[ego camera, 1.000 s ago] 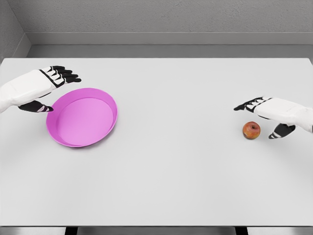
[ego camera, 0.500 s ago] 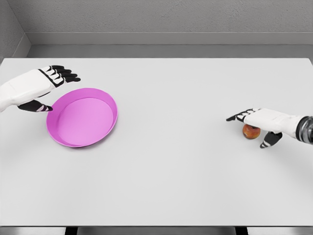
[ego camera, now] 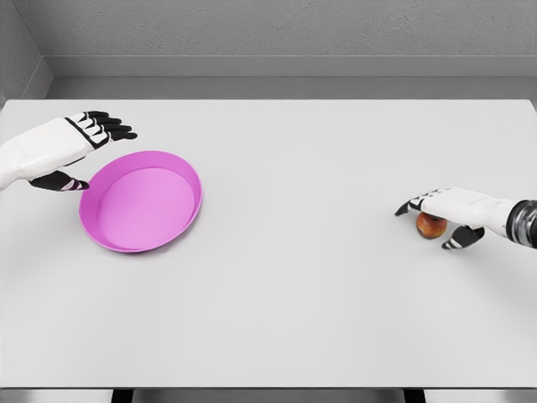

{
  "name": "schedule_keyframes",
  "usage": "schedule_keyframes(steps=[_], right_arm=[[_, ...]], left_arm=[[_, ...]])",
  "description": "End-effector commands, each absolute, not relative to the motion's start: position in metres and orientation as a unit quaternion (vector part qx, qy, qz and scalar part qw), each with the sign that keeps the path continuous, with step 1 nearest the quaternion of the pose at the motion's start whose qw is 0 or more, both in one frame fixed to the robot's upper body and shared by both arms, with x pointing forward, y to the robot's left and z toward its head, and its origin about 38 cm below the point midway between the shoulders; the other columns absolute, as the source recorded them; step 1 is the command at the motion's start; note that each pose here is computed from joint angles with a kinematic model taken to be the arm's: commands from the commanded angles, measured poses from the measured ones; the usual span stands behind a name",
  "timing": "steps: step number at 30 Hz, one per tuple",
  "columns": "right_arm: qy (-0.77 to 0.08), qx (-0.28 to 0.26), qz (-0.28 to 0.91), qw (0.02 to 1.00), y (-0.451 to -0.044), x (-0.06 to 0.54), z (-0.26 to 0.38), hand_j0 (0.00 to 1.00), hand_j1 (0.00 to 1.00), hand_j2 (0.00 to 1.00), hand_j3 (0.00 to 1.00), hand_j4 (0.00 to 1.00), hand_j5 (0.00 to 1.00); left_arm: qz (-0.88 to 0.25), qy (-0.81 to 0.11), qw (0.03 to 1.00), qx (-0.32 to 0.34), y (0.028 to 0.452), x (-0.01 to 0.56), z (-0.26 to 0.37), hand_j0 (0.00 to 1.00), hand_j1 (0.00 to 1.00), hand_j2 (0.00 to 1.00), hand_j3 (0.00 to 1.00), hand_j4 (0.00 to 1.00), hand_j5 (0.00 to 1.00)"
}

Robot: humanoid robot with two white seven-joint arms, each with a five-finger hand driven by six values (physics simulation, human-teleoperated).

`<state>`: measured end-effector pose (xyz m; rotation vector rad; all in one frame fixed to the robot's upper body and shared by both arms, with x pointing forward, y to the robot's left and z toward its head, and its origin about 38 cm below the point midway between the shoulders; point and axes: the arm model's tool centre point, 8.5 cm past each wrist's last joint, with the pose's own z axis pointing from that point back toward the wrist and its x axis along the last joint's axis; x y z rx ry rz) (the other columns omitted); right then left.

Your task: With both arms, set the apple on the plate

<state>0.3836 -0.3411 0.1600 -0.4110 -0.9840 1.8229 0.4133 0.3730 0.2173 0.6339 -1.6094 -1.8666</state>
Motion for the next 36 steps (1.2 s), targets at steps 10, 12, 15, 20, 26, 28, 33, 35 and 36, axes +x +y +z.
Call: schedule_keyframes(steps=[10, 12, 15, 20, 26, 28, 33, 35, 36], right_arm=[[-0.394, -0.160, 0.759, 0.493, -0.340, 0.381, 0.159, 0.50, 0.50, 0.50, 0.50, 0.50, 0.50], [-0.394, -0.160, 0.760, 0.492, -0.340, 0.381, 0.159, 0.50, 0.50, 0.50, 0.50, 0.50, 0.50], [-0.397, -0.163, 0.760, 0.489, -0.339, 0.383, 0.163, 0.48, 0.48, 0.48, 0.48, 0.48, 0.48], [-0.403, -0.170, 0.759, 0.483, -0.338, 0.387, 0.171, 0.48, 0.48, 0.48, 0.48, 0.48, 0.48], [-0.418, -0.173, 0.761, 0.466, -0.328, 0.391, 0.183, 0.48, 0.48, 0.48, 0.48, 0.48, 0.48], [-0.424, -0.173, 0.760, 0.461, -0.325, 0.393, 0.186, 0.48, 0.48, 0.48, 0.48, 0.48, 0.48], [-0.444, -0.163, 0.766, 0.434, -0.305, 0.390, 0.195, 0.46, 0.46, 0.46, 0.46, 0.46, 0.46], [-0.456, -0.157, 0.768, 0.421, -0.297, 0.392, 0.198, 0.47, 0.47, 0.47, 0.47, 0.47, 0.47], [-0.459, -0.155, 0.769, 0.417, -0.294, 0.392, 0.198, 0.47, 0.47, 0.47, 0.47, 0.47, 0.47]], left_arm=[[-0.699, -0.606, 0.295, 0.238, 0.373, 0.414, 0.218, 1.00, 1.00, 1.00, 1.00, 1.00, 1.00], [-0.699, -0.606, 0.295, 0.238, 0.373, 0.414, 0.218, 1.00, 1.00, 1.00, 1.00, 1.00, 1.00], [-0.700, -0.605, 0.296, 0.237, 0.373, 0.413, 0.217, 1.00, 1.00, 1.00, 1.00, 1.00, 1.00], [-0.700, -0.605, 0.295, 0.237, 0.373, 0.414, 0.217, 1.00, 1.00, 1.00, 1.00, 1.00, 1.00], [-0.701, -0.604, 0.295, 0.238, 0.373, 0.414, 0.217, 1.00, 1.00, 1.00, 1.00, 1.00, 1.00], [-0.701, -0.604, 0.295, 0.238, 0.373, 0.414, 0.217, 1.00, 1.00, 1.00, 1.00, 1.00, 1.00], [-0.700, -0.605, 0.295, 0.239, 0.374, 0.414, 0.218, 1.00, 1.00, 1.00, 1.00, 1.00, 1.00], [-0.700, -0.605, 0.295, 0.239, 0.374, 0.414, 0.218, 1.00, 1.00, 1.00, 1.00, 1.00, 1.00], [-0.700, -0.605, 0.294, 0.239, 0.373, 0.414, 0.218, 1.00, 1.00, 1.00, 1.00, 1.00, 1.00]])
